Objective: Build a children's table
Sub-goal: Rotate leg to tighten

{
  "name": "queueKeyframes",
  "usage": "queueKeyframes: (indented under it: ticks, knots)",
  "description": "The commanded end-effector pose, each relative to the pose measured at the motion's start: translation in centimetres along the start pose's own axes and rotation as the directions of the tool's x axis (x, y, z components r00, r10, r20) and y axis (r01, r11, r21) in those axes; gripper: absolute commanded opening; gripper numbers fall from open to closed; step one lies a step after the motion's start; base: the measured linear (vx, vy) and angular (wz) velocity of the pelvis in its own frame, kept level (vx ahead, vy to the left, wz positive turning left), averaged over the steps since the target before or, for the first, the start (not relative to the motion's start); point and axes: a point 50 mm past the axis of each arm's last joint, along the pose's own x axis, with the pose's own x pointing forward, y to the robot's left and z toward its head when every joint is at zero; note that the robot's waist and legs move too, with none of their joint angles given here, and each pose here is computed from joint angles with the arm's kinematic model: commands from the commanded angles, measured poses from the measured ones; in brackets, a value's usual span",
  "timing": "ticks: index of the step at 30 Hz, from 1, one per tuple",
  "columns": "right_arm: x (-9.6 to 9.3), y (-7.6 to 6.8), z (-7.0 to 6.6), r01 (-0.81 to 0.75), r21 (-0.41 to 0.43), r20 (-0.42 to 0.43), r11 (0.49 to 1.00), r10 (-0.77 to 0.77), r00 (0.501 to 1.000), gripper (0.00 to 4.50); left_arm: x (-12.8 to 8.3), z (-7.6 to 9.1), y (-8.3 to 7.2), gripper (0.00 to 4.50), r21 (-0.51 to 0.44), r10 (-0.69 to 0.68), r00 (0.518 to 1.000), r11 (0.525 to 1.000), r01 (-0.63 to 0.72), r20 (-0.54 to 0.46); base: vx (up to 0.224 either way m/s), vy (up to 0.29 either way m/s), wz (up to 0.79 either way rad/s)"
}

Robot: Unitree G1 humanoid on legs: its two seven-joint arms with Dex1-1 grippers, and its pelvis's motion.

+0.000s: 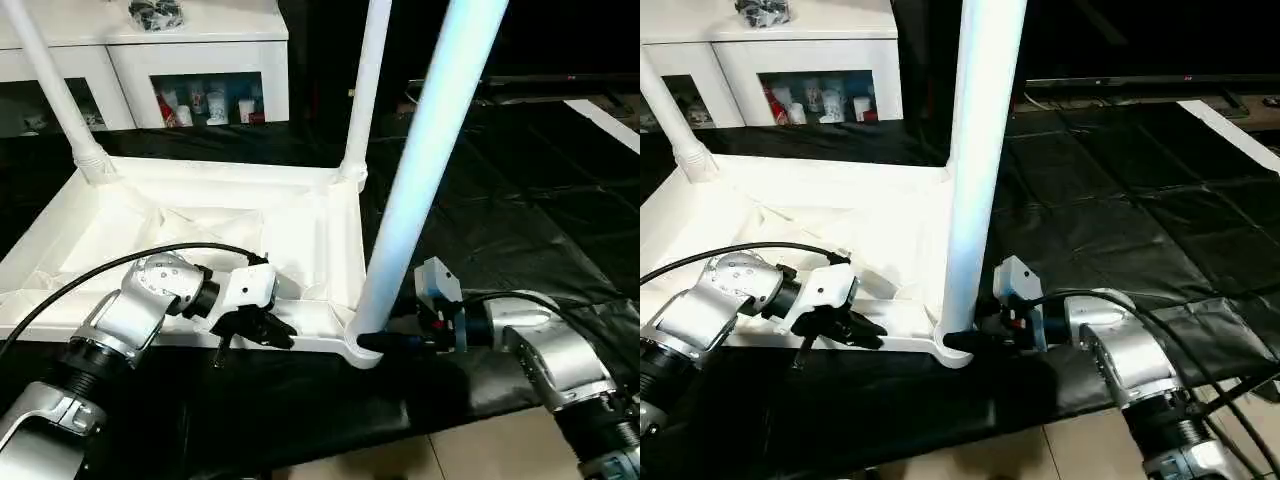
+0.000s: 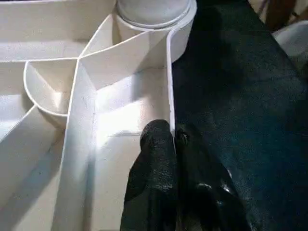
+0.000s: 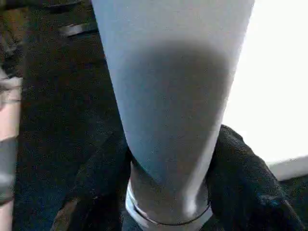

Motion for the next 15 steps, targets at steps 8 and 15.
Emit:
queueKeyframes:
  ticks: [8,15]
  knots:
    - [3.9,-4.6,0.2,0.522,0.086,-0.084,0.849,-0.516,0.853,1.96,2.2,5.8,3.7,0.0,-0.175,0.355,0.918,0.929,-0.326,0.177,0.0,0.0,0.0]
    - [5.8,-6.1,1.0,0.686,0.111,-0.111,0.719,-0.677,0.728,1.96,3.2,7.2,3.4,0.0,-0.226,0.436,0.881,0.891,-0.394,0.182,0.015,-0.006,-0.01]
